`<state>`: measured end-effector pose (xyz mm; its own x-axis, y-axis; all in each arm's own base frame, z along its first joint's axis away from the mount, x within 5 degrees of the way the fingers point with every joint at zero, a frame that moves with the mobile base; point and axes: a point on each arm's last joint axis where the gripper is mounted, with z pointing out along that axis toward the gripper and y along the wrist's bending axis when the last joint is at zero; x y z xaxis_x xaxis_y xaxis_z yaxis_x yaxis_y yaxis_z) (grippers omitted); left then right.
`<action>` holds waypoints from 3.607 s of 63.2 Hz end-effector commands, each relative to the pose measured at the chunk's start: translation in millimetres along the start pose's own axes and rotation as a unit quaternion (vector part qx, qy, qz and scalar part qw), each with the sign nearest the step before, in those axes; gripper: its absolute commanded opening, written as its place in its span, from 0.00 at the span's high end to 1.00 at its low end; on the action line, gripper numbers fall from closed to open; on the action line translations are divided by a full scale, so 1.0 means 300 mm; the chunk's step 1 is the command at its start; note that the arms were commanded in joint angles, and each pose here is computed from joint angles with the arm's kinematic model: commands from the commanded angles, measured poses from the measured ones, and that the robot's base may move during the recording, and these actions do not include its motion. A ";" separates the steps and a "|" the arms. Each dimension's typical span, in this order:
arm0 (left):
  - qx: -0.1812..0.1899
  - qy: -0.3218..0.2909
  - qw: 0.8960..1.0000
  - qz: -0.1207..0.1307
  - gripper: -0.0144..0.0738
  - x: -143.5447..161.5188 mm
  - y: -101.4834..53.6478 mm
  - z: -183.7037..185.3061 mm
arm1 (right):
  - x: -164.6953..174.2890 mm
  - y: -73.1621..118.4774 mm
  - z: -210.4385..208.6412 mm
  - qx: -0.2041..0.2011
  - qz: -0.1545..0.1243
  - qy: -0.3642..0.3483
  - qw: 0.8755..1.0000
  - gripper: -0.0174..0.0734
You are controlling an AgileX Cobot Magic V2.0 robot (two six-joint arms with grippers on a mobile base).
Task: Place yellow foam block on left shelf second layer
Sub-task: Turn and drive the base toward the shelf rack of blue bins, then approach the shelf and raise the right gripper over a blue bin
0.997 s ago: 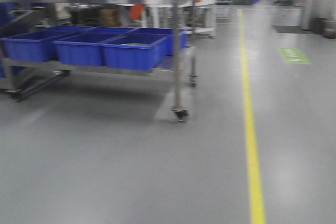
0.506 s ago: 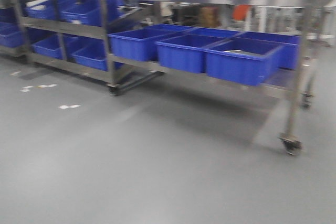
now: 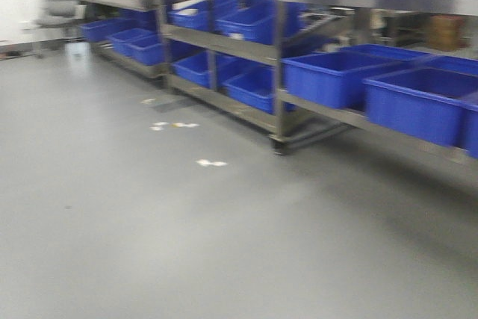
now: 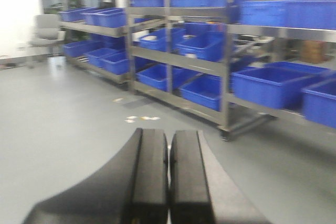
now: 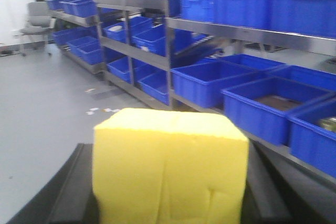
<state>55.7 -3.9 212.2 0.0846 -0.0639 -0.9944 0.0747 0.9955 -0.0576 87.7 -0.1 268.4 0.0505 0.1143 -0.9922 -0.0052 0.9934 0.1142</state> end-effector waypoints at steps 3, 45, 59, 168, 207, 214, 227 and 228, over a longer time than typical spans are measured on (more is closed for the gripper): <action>0.002 -0.035 0.999 -0.004 0.70 0.003 0.000 -0.003 | -0.061 0.004 0.002 0.000 -0.011 -0.056 0.998 0.28; 0.002 -0.035 0.999 -0.004 0.70 0.003 0.000 -0.003 | -0.061 0.004 0.002 0.000 -0.011 -0.056 0.998 0.28; 0.002 -0.035 0.999 -0.004 0.70 0.003 0.000 -0.003 | -0.061 0.004 0.002 0.000 -0.011 -0.056 0.998 0.28; 0.002 -0.035 0.999 -0.004 0.70 0.003 0.000 -0.003 | -0.061 0.004 0.002 0.000 -0.011 -0.056 0.998 0.28; 0.002 -0.035 0.999 -0.004 0.70 0.003 0.000 -0.003 | -0.061 0.004 0.002 -0.001 -0.010 -0.056 0.998 0.28; 0.002 -0.035 0.999 -0.004 0.70 0.003 0.000 -0.003 | -0.061 0.004 0.002 -0.001 -0.010 -0.056 0.998 0.28; 0.002 -0.035 0.999 -0.004 0.70 0.003 0.000 -0.003 | -0.061 0.004 0.002 -0.001 -0.010 -0.056 0.998 0.28; 0.002 -0.035 0.999 -0.004 0.70 0.003 0.000 -0.003 | -0.061 0.004 0.002 -0.001 -0.010 -0.056 0.998 0.28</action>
<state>55.7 -3.9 212.2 0.0846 -0.0639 -0.9944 0.0747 0.9955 -0.0576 87.7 -0.1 268.3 0.0486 0.1143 -0.9923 -0.0051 0.9934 0.1142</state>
